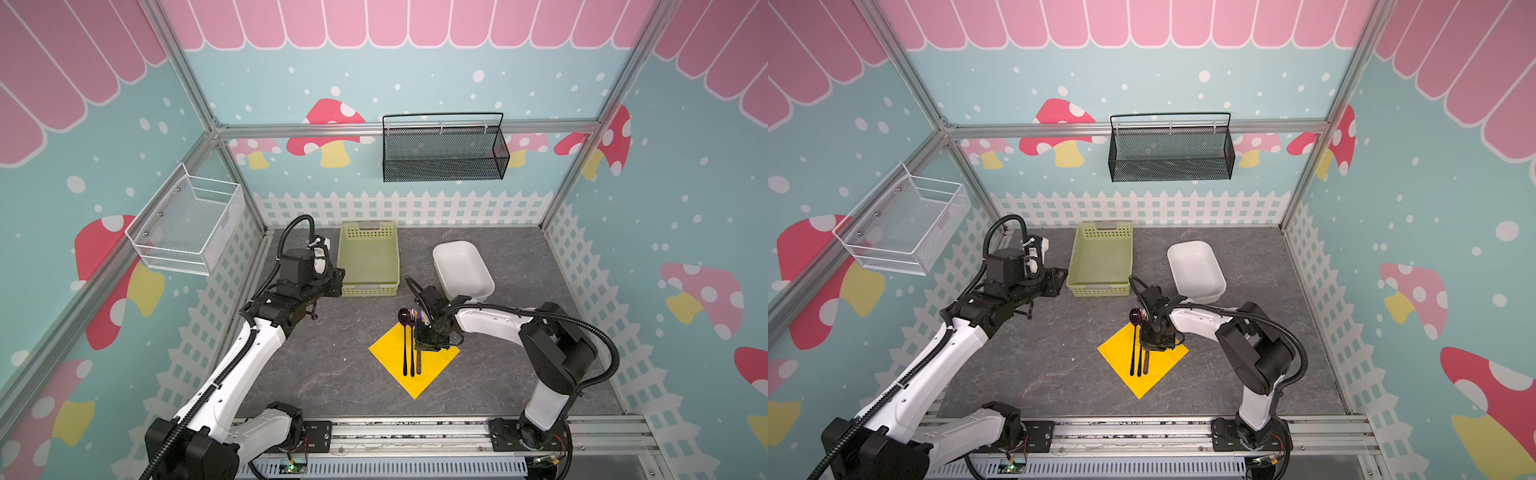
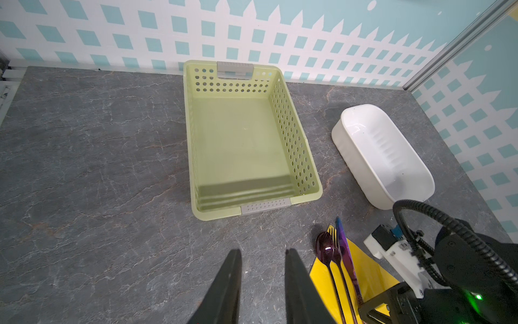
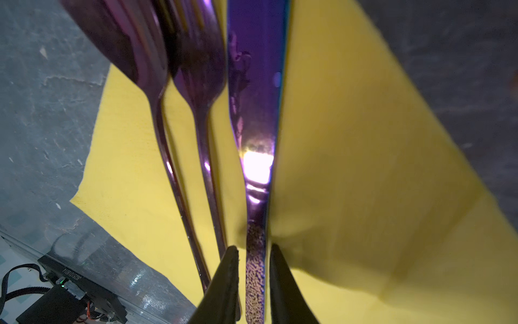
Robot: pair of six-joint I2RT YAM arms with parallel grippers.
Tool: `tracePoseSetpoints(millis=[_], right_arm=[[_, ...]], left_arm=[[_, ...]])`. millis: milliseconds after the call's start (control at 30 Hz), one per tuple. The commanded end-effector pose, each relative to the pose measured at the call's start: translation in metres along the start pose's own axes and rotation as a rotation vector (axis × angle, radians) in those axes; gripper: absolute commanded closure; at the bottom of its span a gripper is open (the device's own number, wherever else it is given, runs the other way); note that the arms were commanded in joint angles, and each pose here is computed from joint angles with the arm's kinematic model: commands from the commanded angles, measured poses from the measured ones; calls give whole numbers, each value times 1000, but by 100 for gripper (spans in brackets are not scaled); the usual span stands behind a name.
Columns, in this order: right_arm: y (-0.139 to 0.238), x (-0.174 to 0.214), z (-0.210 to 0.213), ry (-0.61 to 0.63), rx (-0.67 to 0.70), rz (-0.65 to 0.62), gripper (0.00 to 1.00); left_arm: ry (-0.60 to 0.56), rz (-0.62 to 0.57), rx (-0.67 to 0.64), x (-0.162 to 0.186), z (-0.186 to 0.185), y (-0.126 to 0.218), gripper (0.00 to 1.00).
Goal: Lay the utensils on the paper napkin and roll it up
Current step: 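Lower the upright knife beside the fork on the napkin with the right gripper, then open the right gripper to release the knife while the left gripper moves toward the napkin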
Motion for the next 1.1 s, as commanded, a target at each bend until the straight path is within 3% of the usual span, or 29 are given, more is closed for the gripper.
tracePoseSetpoints(millis=[0,400,767,1067], right_arm=[[7,5,0,-10,19,-12,76],[38,0,5,39,12,-122,76],[51,-16,-3,113,-92,-176,89],[48,-19,-33,93,-208,-181,97]], left_arm=[[11,7,1,1,2,-2,71],[18,59,27,6,1,-14,73],[80,290,139,31,-26,-58,85],[156,477,117,85,-59,-99,97]])
Point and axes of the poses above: each gripper's point midway between its finger pads, its own y axis back along the fingers, its own z axis along the line the jaws close on, x = y × z, the point moved 9 cm from there along y, back along the fingers, and after that the axes turned 6 degrees about y, right-handed, at the moved point
